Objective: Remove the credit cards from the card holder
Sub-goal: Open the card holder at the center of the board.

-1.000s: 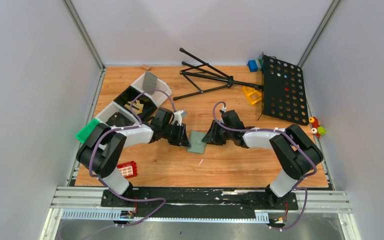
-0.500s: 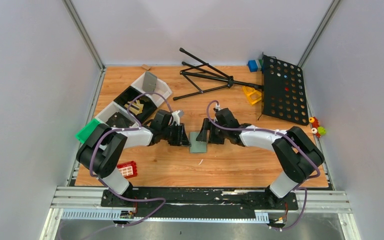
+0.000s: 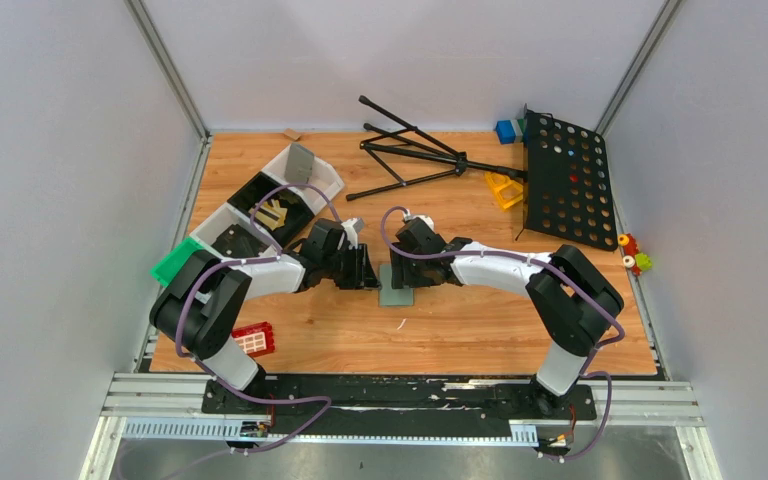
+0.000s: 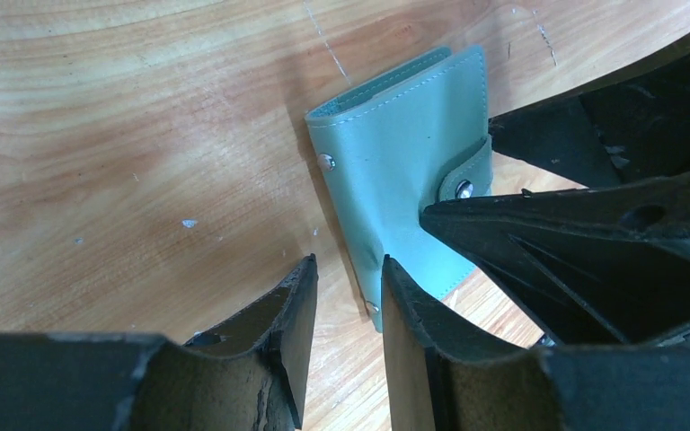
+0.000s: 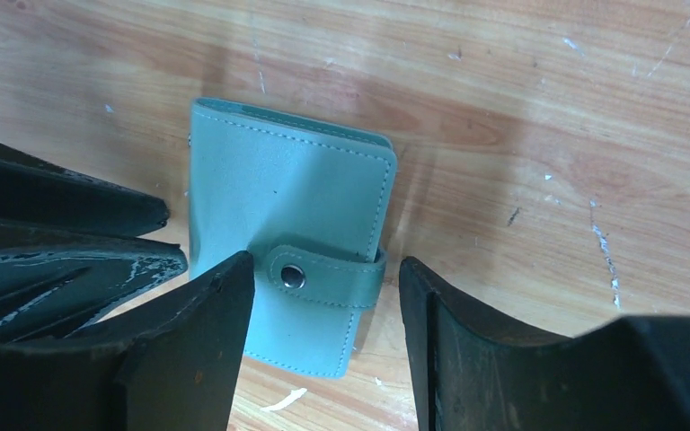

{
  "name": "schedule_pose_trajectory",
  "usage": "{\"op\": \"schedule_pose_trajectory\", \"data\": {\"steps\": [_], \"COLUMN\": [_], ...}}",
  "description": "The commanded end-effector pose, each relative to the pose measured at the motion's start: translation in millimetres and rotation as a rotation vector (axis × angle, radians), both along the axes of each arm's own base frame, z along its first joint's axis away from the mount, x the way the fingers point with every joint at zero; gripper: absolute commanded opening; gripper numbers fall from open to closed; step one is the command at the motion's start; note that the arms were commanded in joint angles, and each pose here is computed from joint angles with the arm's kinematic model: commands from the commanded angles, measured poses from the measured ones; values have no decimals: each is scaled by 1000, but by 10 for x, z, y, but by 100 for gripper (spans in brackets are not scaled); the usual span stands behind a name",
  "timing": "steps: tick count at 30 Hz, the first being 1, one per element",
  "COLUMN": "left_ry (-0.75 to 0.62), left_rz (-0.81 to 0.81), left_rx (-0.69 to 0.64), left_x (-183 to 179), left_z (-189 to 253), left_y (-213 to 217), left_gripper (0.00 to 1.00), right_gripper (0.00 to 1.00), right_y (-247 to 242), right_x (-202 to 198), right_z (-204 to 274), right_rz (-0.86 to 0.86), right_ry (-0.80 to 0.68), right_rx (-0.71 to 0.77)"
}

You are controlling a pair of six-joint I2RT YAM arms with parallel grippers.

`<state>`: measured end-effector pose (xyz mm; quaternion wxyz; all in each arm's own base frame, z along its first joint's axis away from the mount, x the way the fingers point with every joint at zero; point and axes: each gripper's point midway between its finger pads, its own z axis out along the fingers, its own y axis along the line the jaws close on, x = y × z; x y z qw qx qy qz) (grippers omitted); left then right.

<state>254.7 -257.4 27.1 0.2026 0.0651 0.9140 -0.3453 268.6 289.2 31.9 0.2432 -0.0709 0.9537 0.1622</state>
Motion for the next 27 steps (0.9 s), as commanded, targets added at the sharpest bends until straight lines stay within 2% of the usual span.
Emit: {"op": "schedule_pose_trajectory", "data": {"steps": [1,4,7,14,17,20,27], "left_ry": [1,-4,7,31,42,26,-30], "left_rz": [27,23,23,34,32,19,-39], "left_rx": [29,51,159,274,303,257,-65], "left_x": [41,53,66,68,44,16,-106], "left_z": [-54,-85,-211,-415,-483,-427,28], "left_y": [-20,-63,-3,132,181,131,-129], "left_gripper": [40,40,38,36,35,34,44], "right_gripper": [59,46,36,28,23,20,15], "right_y": [-117,-152,-156,-135,-123,-102,-164], "right_x": [25,8,-9,-31,-57,-85,-97], "right_z": [-84,-117,-84,-17,-8,67,156], "right_rz": [-6,-8,-11,-28,-35,-37,-30], "right_ry": [-12,-12,-21,-22,4,18,58], "right_rx": [-121,-146,-127,-11,108,264,470]}}
